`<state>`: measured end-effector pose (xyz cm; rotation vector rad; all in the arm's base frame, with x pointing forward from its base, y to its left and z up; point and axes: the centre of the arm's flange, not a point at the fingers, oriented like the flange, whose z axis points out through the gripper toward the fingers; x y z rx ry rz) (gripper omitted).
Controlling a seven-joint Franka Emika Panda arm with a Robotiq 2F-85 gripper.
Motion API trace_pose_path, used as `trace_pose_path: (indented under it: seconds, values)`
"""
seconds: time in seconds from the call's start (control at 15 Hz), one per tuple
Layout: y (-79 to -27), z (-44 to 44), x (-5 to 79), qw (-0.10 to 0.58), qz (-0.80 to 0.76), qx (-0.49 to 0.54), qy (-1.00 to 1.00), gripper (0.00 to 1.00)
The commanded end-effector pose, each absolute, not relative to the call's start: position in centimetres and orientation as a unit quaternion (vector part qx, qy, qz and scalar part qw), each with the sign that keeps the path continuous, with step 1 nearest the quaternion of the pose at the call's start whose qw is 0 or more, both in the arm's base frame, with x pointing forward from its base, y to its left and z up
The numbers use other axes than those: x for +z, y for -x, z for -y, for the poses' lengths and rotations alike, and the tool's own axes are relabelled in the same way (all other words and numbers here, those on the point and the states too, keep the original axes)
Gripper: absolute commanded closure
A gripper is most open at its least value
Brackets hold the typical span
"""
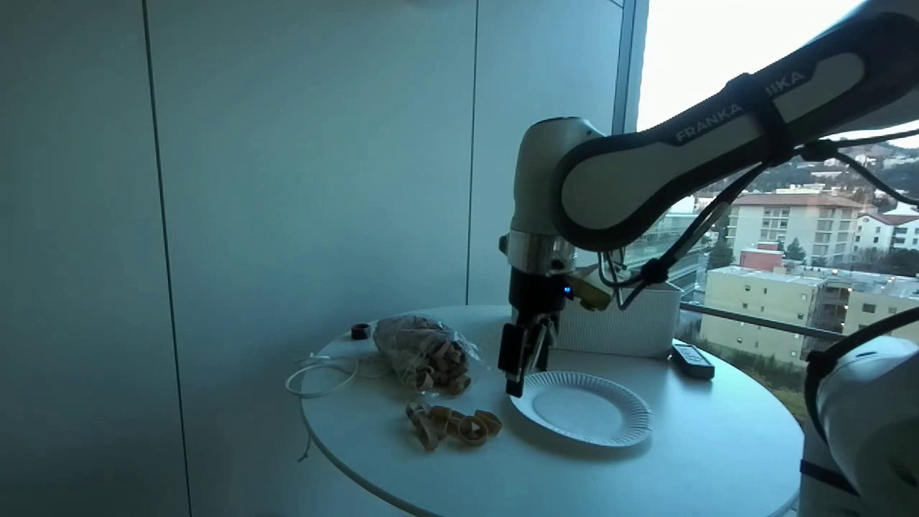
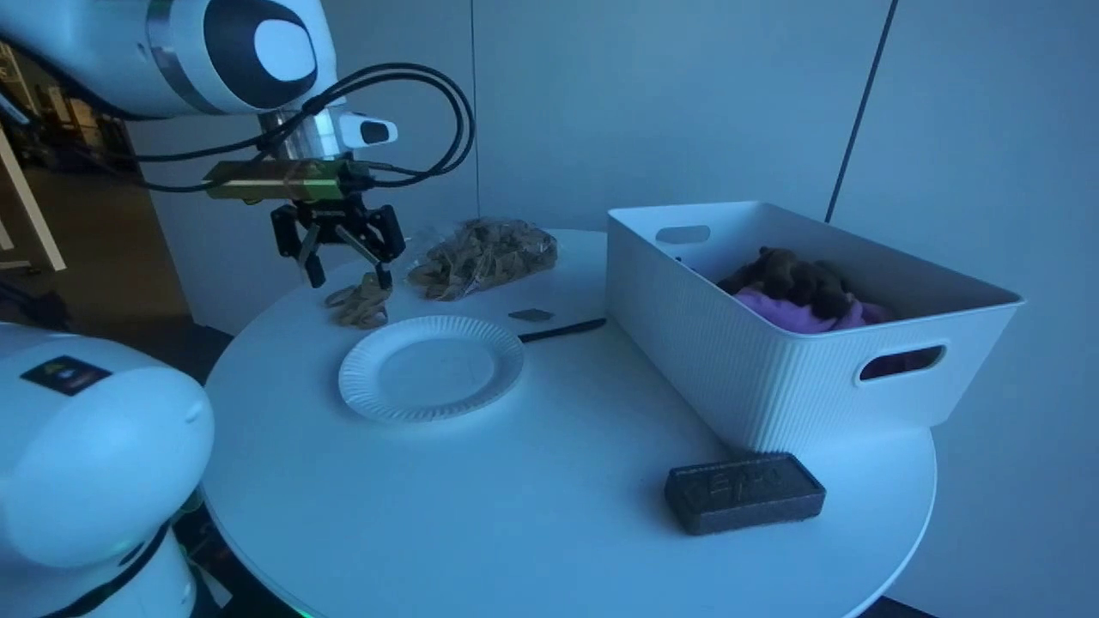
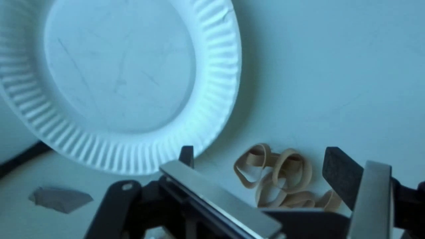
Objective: Remove the rubber bands from the plate
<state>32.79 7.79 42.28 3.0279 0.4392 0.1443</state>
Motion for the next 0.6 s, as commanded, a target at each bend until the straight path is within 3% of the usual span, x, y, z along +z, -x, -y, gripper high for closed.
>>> trace_pose_path:
  seconds: [0.0, 0.33, 0.4, 0.53]
  values:
    - [-29.6, -4.1, 43.8, 0.031, -0.044, 0.048, -0.997, 0.0]
    - [-27.8, -1.0, 45.1, 0.028, 0.084, 0.028, -0.996, 0.0]
    - [-30.3, -1.8, 45.1, 0.039, 0.039, 0.026, -0.998, 0.0]
    - [-30.0, -1.5, 45.1, 0.04, 0.045, 0.024, -0.998, 0.0]
